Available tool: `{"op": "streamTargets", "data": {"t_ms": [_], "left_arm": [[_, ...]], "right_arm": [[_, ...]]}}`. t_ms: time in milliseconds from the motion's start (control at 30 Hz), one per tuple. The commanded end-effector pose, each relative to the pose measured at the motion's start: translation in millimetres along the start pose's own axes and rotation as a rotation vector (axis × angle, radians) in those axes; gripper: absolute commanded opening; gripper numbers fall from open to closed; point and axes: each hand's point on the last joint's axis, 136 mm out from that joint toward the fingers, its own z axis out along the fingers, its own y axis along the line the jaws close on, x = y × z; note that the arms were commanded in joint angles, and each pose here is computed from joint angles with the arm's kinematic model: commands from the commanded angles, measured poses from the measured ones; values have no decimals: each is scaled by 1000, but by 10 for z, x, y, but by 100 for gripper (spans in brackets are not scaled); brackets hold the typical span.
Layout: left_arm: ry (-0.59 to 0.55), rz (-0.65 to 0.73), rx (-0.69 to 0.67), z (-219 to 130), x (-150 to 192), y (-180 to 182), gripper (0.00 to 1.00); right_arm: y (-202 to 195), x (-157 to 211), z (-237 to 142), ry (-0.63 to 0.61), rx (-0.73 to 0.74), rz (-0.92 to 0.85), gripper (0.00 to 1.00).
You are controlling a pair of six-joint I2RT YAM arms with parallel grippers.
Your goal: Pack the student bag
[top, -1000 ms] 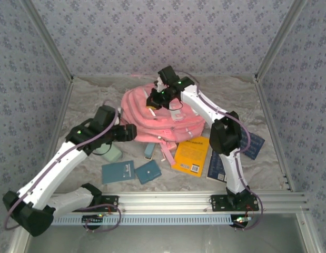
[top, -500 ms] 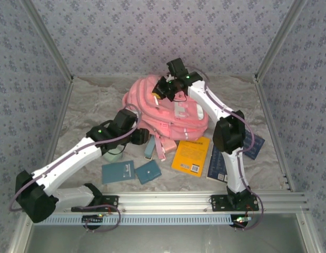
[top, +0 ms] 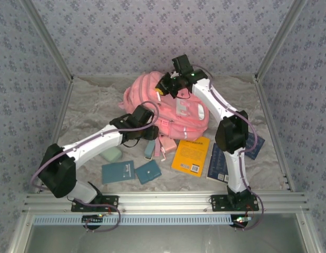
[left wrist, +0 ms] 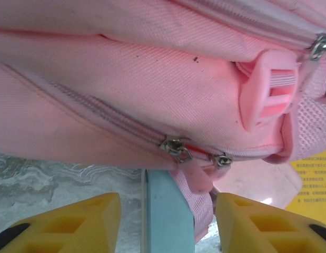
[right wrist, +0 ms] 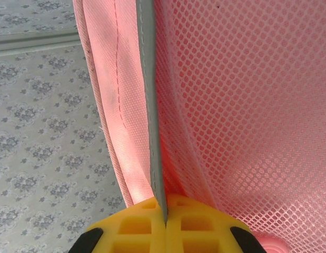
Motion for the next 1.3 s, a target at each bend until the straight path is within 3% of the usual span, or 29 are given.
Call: {"op": "streamTargets", "data": {"t_ms": [0,400,600,1267], "left_arm": [[-33,-21,-7,44,-133,-47,48],[-43,-65,3,138,-163,-111,50],[-95,-101,15,-44,-224,-102,37],[-28,-128,17,293,-36,-204,45]], "right_arm": [[497,77,-450,-17,-150,-46,0],[467,31,-450,-11,-174,-29,0],[417,-14,-487,-20,-175,-17,0],[444,-5,-540,-26,-203,4,0]]}}
